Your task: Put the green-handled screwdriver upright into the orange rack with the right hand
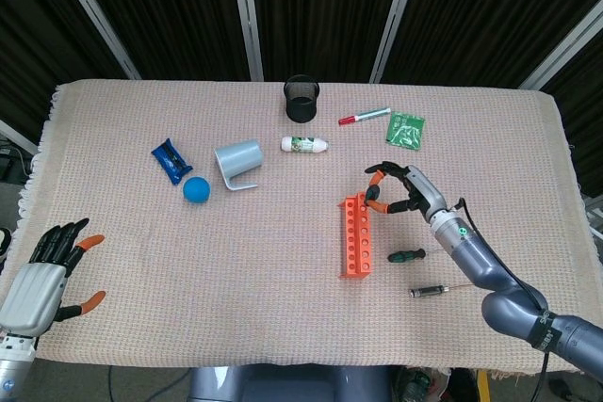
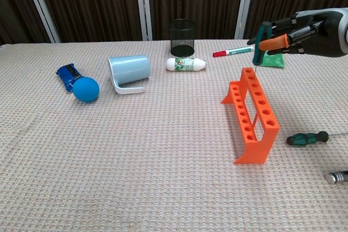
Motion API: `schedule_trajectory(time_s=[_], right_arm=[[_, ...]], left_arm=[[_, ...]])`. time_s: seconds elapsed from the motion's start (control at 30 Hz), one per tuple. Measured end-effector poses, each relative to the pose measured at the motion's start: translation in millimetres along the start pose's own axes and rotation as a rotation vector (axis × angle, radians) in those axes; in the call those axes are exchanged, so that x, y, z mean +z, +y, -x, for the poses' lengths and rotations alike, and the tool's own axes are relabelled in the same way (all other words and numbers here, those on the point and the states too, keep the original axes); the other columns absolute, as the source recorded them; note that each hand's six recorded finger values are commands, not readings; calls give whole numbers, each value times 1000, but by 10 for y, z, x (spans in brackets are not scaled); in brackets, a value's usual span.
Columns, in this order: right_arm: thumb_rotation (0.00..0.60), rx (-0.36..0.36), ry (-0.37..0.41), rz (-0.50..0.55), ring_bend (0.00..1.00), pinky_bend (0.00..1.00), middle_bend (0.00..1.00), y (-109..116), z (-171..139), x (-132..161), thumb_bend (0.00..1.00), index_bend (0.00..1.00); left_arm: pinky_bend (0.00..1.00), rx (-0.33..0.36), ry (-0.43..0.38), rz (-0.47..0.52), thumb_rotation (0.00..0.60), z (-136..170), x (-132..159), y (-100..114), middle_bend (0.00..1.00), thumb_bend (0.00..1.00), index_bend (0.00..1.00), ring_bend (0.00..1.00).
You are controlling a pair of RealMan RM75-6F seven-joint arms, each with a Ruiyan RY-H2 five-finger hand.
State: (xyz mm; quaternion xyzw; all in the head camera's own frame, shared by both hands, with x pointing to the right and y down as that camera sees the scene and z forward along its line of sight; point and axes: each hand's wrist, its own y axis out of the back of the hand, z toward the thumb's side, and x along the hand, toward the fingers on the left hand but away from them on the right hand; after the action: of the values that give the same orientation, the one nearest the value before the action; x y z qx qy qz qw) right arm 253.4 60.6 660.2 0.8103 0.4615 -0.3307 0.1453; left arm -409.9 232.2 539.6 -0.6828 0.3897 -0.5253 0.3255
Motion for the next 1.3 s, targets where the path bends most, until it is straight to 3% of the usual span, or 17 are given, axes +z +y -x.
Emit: schedule_trajectory(time_s=[0.73,1.0,1.3], right_arm=[[600,-30,8,-83,0,0,233,-105,87,-252,255,560],[600,-34,13,-85,0,0,196,-94,76,-233,234,420],[600,-32,25,-85,0,0,165,-45,27,-196,231,334]], left_arm=[[0,-12,2,7,600,8,-23,-39,8,178,193,0],[0,-10,4,11,600,8,-34,-40,8,178,192,0],[0,-6,-1,12,600,3,-21,-31,8,179,192,0]])
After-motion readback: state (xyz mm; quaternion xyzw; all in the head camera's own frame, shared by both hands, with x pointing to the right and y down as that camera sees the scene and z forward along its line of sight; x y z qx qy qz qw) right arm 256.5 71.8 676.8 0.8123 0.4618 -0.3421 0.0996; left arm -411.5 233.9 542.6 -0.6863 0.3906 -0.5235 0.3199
